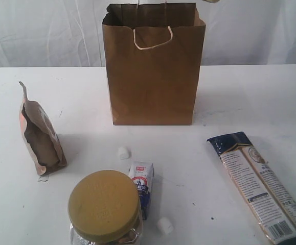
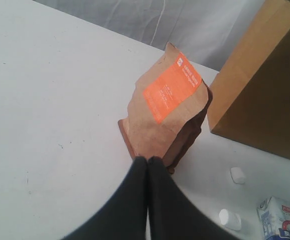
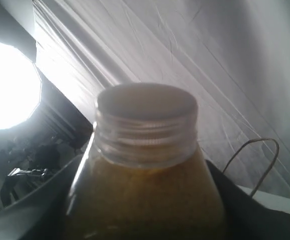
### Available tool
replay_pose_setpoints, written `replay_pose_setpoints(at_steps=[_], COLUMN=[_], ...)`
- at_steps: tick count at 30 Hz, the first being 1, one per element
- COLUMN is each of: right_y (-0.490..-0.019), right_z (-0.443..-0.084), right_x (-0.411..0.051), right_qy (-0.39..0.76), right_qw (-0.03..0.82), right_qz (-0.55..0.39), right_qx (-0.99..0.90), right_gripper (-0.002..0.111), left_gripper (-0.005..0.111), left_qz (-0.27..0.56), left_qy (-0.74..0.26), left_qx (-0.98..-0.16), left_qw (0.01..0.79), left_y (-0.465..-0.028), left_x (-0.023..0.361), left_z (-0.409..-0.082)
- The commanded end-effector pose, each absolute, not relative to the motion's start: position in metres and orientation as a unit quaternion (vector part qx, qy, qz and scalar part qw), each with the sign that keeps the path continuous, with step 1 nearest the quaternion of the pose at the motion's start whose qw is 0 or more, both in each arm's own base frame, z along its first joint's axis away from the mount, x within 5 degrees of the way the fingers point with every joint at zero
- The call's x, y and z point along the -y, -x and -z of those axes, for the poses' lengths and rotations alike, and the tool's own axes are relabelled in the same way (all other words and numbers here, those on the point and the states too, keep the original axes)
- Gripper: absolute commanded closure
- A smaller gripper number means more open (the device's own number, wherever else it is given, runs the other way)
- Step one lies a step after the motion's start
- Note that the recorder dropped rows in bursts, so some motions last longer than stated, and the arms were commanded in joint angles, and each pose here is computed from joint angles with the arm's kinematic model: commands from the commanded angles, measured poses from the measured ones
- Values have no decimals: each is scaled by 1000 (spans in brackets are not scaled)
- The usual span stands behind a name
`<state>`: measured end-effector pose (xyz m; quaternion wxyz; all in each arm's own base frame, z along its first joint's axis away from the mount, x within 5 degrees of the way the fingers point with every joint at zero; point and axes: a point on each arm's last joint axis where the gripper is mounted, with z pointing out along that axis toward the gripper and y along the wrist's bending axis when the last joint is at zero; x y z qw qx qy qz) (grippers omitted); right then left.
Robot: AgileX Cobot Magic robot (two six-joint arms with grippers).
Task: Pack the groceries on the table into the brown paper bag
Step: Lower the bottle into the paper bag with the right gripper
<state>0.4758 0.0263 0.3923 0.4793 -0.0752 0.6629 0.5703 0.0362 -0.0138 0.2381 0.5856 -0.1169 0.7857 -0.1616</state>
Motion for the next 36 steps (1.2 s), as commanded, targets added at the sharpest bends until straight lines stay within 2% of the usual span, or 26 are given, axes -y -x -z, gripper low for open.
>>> replay_pose_setpoints(at_steps=[1,18,36], right_y=[-470,-474,-484], right_z=[-406,-385,-359], right_x=[-29,-46,-64], right_qy=[95,157,234], right_qw=[497,486,528], right_qz=[-590,-593,-547], right_qx=[-629,-623,-606], right_gripper=[108,108,108], left_gripper=[107,107,107], left_qz=[166,166,166], left_qy=[113,113,112], left_qx=[-783,-783,-783], left_qw=[589,589,589], left_y=[-35,-35,-35], left_x=[15,15,15], left_z=[-241,-241,-241])
